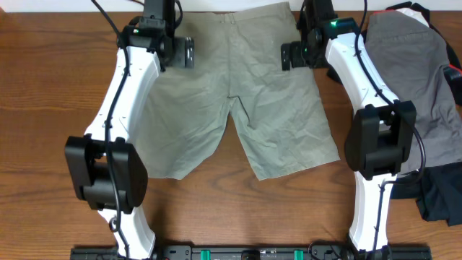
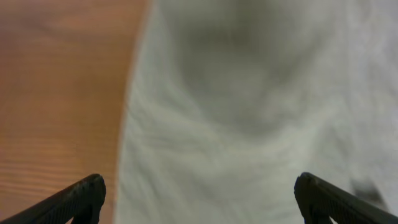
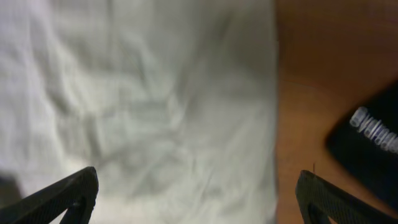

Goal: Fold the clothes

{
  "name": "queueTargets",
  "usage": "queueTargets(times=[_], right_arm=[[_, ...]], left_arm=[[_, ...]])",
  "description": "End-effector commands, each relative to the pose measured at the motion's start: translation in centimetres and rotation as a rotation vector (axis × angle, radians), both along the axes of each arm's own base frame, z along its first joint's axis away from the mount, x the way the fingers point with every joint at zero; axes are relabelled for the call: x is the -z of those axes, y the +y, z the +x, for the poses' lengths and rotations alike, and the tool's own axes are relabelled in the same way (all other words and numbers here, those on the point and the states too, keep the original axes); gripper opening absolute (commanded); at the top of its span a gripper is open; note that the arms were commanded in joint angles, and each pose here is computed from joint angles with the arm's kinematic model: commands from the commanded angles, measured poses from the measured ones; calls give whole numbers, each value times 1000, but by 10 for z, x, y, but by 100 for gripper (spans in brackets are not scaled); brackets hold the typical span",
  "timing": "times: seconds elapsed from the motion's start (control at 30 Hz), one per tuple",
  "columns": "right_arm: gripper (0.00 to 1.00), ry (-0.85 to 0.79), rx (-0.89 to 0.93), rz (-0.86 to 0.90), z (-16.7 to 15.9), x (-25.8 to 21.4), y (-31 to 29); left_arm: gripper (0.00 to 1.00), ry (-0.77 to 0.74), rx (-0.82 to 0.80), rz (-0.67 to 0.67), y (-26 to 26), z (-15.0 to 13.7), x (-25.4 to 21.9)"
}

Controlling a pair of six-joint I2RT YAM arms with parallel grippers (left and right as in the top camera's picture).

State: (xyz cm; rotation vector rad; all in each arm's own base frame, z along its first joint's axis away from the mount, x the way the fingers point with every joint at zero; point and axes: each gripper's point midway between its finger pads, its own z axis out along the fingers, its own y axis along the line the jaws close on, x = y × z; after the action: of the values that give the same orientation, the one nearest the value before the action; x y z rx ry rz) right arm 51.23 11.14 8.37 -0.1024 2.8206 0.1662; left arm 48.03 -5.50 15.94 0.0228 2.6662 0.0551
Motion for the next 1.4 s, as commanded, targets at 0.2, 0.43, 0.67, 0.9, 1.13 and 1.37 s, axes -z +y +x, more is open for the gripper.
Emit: queueTargets(times=[0.2,0.43,0.67,0.9,1.13,1.37], right_arm=[[95,111,-51,128,-42,-28,32],[71,166,-115,82,-66,-21,59],[62,162,-137,82,-69,-22,69],[60,155,-136,79,-67,-22,68],[61,150,-126,47,-66,-21,62],[61,150,-119,47,-64,-21,59]], left_arm=[[98,339,-115,-177,-19,-77,42],[83,461,-158,-176,-16,-111,95],[43,505,-182,-173,-13,-134,137],[6,434,-173,-185,-13,-129,166],[6,421,-185,-191,-7,-136,198],[6,447,-304,-166,39,-135,230]])
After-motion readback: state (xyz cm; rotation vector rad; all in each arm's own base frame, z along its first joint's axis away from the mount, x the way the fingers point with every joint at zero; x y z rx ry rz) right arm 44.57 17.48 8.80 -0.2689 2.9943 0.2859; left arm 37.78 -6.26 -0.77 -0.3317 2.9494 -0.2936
